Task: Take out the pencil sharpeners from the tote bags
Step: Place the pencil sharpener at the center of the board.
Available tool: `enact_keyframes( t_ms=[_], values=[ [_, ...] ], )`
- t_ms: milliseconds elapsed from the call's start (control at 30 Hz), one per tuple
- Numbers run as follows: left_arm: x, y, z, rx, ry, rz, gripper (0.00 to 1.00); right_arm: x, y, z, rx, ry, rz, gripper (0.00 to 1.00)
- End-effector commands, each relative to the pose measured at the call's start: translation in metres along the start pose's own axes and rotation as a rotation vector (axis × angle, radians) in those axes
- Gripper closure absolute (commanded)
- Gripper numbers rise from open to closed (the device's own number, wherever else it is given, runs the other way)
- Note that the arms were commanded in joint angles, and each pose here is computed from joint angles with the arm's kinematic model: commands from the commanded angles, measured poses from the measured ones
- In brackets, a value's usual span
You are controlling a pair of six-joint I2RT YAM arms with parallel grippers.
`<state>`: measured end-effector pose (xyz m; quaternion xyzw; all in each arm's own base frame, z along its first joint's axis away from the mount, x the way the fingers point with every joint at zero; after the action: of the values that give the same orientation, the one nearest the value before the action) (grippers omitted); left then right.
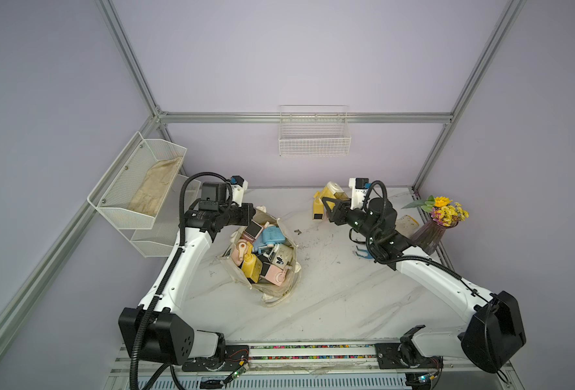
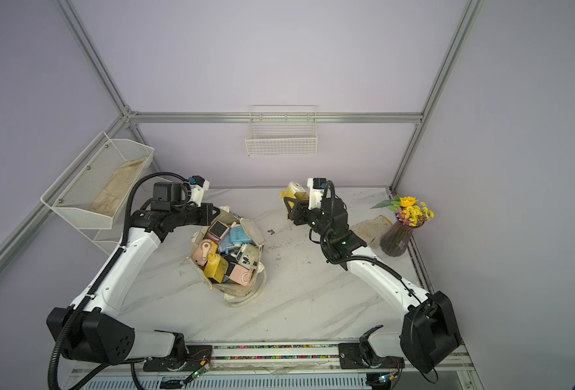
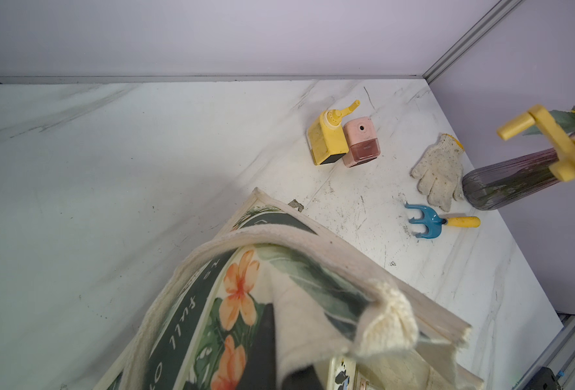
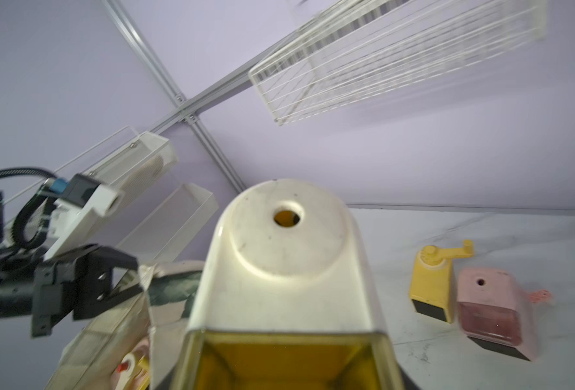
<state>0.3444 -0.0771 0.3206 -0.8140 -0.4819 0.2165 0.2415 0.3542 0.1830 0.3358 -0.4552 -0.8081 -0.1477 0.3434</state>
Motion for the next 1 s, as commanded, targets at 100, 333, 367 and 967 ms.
enact_keyframes(
  t_ms=[100, 333, 367, 967],
  values=[
    [-0.003, -0.035, -0.046, -0.230, 0.082, -0.038, 1.00, -0.066, 0.023, -0.017, -0.101, 0.214, 0.121, 0.86],
    [-0.003, -0.036, -0.046, -0.229, 0.083, -0.042, 1.00, -0.117, 0.040, -0.010, -0.157, 0.284, 0.229, 0.86],
    [-0.003, -0.036, -0.046, -0.230, 0.084, -0.040, 1.00, -0.125, 0.042, -0.007, -0.156, 0.296, 0.245, 0.86],
    [-0.002, -0.035, -0.046, -0.228, 0.083, -0.045, 1.00, -0.232, 0.084, 0.015, -0.158, 0.478, 0.387, 0.86]
  ],
)
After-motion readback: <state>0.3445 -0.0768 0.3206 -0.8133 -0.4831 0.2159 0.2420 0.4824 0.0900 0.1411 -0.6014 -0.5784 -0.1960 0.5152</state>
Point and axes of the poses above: each gripper's point midway between its finger pads, its own y axis out along the fingers, its own x axis along the line the jaws close on, z = x × y, the point moved 6 cm from there along -y, back along the fingers, and after that the axes turned 14 degrees about y, right-handed, at the moved point
